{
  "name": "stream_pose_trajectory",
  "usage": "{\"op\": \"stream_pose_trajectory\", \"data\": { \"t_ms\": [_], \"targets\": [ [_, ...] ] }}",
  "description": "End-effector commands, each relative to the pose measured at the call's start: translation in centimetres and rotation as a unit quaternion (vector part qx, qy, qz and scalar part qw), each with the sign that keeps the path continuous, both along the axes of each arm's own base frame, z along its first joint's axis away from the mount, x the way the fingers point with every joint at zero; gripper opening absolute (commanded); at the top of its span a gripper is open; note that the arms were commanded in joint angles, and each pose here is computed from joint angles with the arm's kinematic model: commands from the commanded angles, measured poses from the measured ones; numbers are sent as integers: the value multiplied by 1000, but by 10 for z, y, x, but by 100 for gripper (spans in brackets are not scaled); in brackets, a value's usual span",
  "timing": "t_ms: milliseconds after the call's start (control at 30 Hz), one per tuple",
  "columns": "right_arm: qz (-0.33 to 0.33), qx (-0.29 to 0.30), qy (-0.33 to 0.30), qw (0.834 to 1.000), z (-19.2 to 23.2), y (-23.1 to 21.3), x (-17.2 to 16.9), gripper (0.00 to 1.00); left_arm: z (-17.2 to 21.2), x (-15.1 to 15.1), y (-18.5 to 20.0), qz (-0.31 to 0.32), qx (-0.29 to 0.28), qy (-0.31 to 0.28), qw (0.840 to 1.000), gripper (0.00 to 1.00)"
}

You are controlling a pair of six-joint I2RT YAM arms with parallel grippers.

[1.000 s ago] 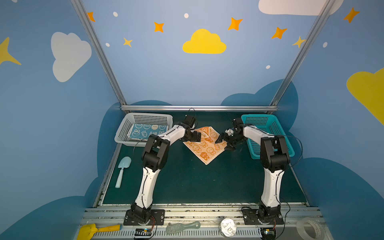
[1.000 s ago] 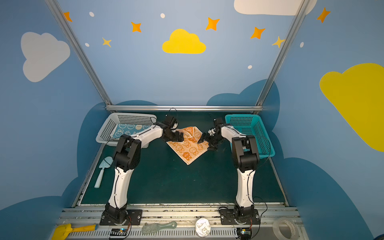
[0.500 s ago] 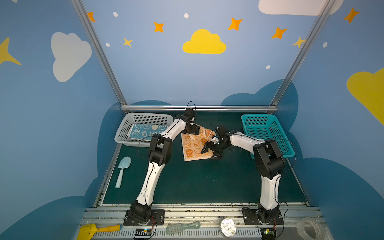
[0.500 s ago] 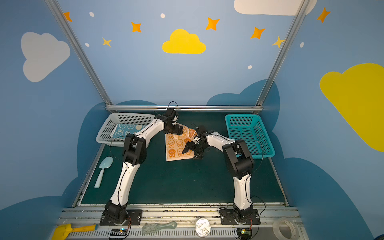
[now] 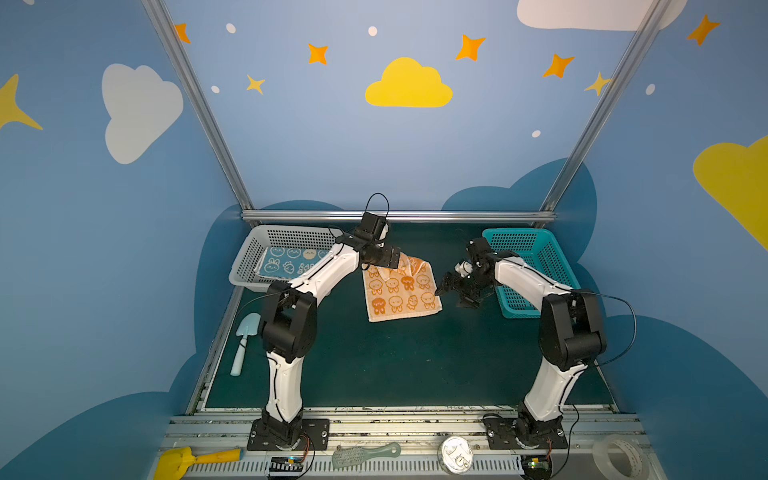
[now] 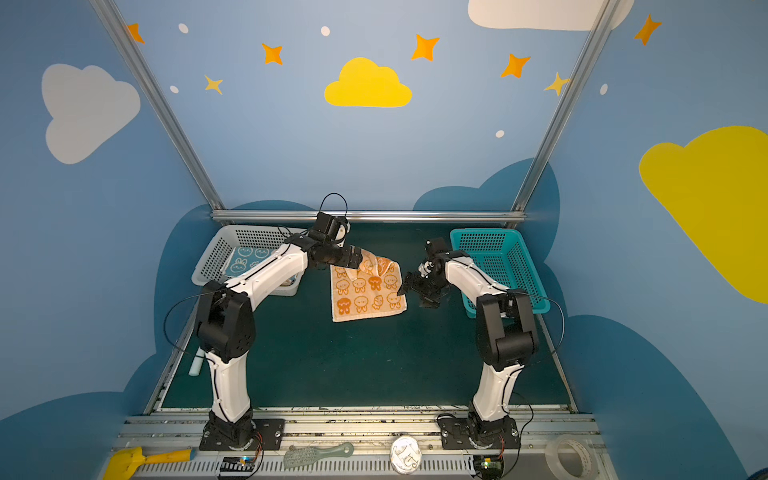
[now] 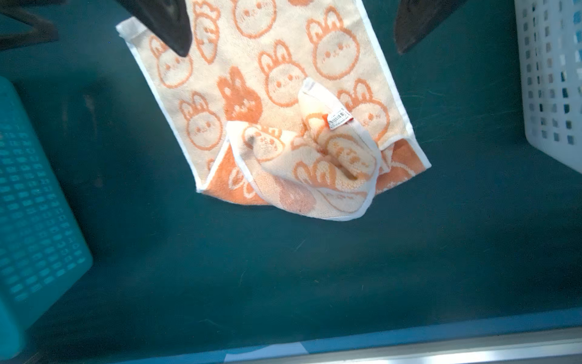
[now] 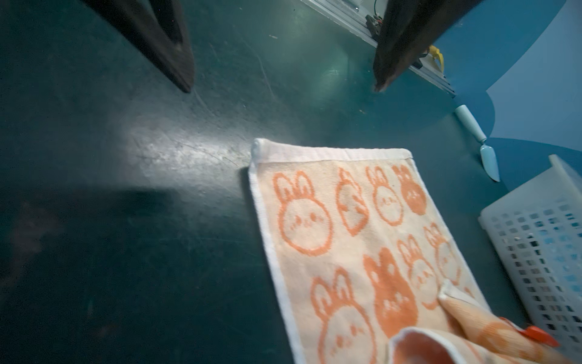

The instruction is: Fold and stack the towels

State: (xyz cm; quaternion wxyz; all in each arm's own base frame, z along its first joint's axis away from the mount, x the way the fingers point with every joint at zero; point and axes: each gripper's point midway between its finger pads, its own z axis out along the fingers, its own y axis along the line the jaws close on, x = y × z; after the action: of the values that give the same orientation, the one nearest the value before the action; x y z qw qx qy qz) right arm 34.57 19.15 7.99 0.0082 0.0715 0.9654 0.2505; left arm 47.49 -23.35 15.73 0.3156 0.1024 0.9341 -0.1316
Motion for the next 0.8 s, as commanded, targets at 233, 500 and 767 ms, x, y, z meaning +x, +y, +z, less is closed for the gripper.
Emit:
{"op": "stream_pose_trajectory", "data": {
  "t_ms": [233, 500, 767],
  "targets": [
    [9, -19, 32, 999, -37, 2, -9, 66, -22, -69, 11, 46, -52, 42, 997, 100],
    [15, -25, 33, 999, -50, 5, -3, 54, -41, -107, 27, 74, -71, 65, 993, 100],
    [20, -19, 33, 999, -57, 13, 6, 34, -50, -126, 31, 88, -75, 80, 990, 100]
  ]
}}
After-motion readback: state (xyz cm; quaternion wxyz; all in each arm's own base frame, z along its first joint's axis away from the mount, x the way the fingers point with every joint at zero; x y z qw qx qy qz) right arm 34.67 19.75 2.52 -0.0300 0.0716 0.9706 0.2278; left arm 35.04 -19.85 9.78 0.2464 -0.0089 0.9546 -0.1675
